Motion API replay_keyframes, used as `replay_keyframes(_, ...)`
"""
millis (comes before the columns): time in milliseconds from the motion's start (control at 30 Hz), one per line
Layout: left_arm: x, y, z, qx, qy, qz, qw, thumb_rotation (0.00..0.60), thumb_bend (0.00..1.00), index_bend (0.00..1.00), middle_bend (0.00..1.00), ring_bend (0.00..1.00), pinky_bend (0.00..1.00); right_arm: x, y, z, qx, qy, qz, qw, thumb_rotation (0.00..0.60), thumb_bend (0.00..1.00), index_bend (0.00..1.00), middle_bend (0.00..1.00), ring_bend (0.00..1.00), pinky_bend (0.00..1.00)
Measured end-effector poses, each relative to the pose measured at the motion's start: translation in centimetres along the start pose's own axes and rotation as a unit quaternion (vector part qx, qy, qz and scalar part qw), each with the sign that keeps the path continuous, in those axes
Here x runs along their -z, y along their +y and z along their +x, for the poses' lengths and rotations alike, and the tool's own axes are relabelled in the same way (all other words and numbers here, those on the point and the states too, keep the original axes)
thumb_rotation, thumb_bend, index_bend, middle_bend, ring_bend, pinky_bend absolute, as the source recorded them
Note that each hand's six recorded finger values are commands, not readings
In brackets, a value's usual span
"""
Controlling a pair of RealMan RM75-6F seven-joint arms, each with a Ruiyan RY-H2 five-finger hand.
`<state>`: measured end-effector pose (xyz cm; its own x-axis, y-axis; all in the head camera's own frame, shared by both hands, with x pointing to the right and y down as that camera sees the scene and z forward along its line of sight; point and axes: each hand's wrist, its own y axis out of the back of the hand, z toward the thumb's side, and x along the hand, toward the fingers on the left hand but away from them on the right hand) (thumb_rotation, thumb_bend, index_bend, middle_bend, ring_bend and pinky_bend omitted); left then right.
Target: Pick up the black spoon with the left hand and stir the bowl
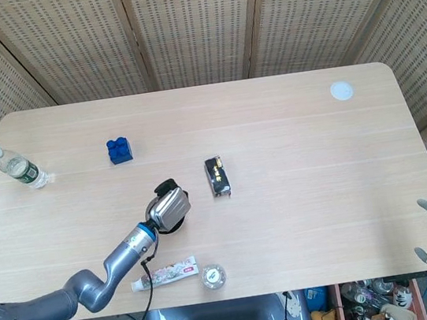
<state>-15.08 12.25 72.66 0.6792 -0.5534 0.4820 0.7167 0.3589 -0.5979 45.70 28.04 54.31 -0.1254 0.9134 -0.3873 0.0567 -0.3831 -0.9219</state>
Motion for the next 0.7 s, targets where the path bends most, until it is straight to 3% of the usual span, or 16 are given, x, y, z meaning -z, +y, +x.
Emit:
replay_keyframes(500,1.0,-2.1,-3.2,0.019,-0.004,-0.010,0.9998,0.600,0.43,0.65,0.81,0.74,0.75,-0.8,0.0,-0.2,0.001,0.013,-0.001,0.9999,0.600,0.20,0.22,0.11,0.00,0.00)
replay_keyframes(700,0.0,-1.3,-4.3,0.013,-0.021,-0.030,0.9992,0.600,0.43,0.64,0.81,0.74,0.75,-0.9,0.0,-0.2,0.001,0.014,-0.002,0.9999,0.600,0.20,0.22,0.11,0.00,0.00)
